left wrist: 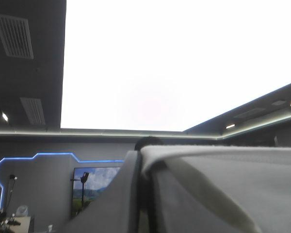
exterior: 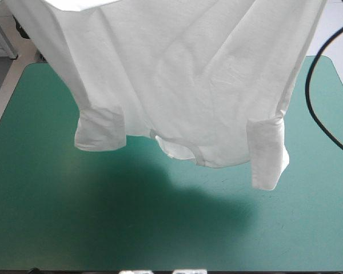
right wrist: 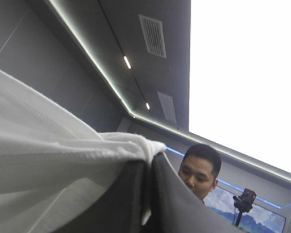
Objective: Fold the cloth
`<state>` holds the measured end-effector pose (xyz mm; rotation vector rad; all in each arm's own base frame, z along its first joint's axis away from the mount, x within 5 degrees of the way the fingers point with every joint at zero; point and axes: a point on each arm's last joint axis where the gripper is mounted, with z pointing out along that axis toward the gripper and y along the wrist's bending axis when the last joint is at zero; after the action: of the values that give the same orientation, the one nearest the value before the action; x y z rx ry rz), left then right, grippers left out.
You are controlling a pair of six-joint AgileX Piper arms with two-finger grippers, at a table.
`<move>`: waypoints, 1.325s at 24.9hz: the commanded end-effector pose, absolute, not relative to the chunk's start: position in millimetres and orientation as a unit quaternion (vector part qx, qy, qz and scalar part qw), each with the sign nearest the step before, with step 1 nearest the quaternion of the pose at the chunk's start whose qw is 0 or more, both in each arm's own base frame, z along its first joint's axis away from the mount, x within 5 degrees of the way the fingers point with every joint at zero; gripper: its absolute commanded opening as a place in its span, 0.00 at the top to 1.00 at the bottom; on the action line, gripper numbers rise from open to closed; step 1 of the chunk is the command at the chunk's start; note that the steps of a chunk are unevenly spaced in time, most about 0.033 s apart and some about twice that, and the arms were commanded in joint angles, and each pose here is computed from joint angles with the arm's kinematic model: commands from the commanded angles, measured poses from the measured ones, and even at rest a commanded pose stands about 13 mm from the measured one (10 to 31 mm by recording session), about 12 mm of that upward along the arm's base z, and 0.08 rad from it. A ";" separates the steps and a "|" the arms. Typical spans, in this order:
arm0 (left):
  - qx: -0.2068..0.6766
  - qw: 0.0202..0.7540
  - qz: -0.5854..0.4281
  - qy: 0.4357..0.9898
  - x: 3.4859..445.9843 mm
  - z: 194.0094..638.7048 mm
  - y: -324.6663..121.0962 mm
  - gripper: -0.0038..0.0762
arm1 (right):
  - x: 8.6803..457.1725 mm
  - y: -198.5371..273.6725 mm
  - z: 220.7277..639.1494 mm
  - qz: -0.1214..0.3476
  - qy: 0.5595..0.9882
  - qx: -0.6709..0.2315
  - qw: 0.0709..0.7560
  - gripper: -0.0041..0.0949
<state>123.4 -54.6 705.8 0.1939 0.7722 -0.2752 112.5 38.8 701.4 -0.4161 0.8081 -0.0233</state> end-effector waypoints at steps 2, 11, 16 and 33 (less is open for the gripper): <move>0.092 0.933 -0.147 0.316 81.3 718.7 -38.3 0.97 | 85.8 32.4 713.4 -0.013 0.340 -0.175 0.924 0.98; 0.116 0.908 -0.111 0.386 128.2 698.0 -58.3 0.97 | 139.7 42.3 696.1 0.036 0.424 -0.186 0.886 0.98; 0.121 0.899 -0.100 0.408 187.5 679.6 -83.1 0.97 | 199.4 48.4 678.9 0.033 0.465 -0.183 0.866 0.98; 0.044 0.917 -0.137 0.372 292.4 650.6 -78.1 0.97 | 291.1 53.5 647.1 0.019 0.482 -0.149 0.863 0.98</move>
<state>320.0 -84.9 631.5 0.1019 0.8056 -0.2670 315.0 58.4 631.4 -0.3288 1.0529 0.0211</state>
